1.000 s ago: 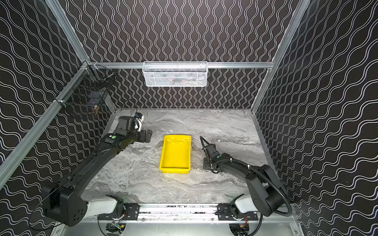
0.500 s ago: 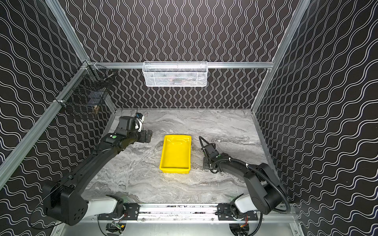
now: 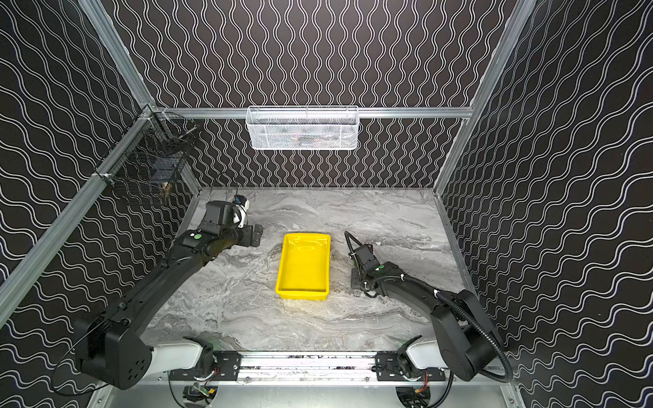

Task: Put the screwdriver in the bin
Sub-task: Pick up the screwdriver from the middle-right of the table, then place the screwdriver into the bin.

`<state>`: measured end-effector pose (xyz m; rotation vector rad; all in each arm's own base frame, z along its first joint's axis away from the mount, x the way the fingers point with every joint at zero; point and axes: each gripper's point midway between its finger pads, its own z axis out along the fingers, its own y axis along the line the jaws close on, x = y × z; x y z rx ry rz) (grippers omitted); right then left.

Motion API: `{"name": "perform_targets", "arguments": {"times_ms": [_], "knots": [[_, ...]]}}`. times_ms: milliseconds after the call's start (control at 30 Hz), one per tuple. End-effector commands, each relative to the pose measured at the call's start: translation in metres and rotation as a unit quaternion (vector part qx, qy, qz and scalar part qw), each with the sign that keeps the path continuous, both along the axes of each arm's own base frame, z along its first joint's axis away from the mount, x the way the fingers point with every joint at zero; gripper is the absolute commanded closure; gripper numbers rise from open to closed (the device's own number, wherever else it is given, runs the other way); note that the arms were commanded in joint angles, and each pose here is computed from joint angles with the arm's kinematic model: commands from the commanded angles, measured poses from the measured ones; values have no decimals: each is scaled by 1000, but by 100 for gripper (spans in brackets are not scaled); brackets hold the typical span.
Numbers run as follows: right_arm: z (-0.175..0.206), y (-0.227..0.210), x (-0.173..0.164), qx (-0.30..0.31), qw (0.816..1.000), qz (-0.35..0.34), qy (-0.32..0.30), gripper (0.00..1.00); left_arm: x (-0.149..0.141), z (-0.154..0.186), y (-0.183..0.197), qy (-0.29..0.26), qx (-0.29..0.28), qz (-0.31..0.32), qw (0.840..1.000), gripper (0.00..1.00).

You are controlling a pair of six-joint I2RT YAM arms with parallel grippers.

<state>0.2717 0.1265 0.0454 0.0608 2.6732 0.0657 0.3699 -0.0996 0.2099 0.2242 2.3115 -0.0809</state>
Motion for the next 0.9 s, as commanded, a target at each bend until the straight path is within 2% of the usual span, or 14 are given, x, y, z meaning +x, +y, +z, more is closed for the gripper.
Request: {"name": "perform_targets", "arguments": {"times_ms": [0,367,667,867], "knots": [[3,-2,0,-7,1000,0,1,97,1,2,0,-3,0,0,1000,1],[22,1,7,-13,1000,13,-10,97,1,4,1,-6,0,1,1000,1],[62,11,17,-5,998,41,-38,97,1,5,3,-7,5,4,1000,1],[90,35,27,-2,995,82,-58,97,0,6,5,-7,8,8,1000,1]]}}
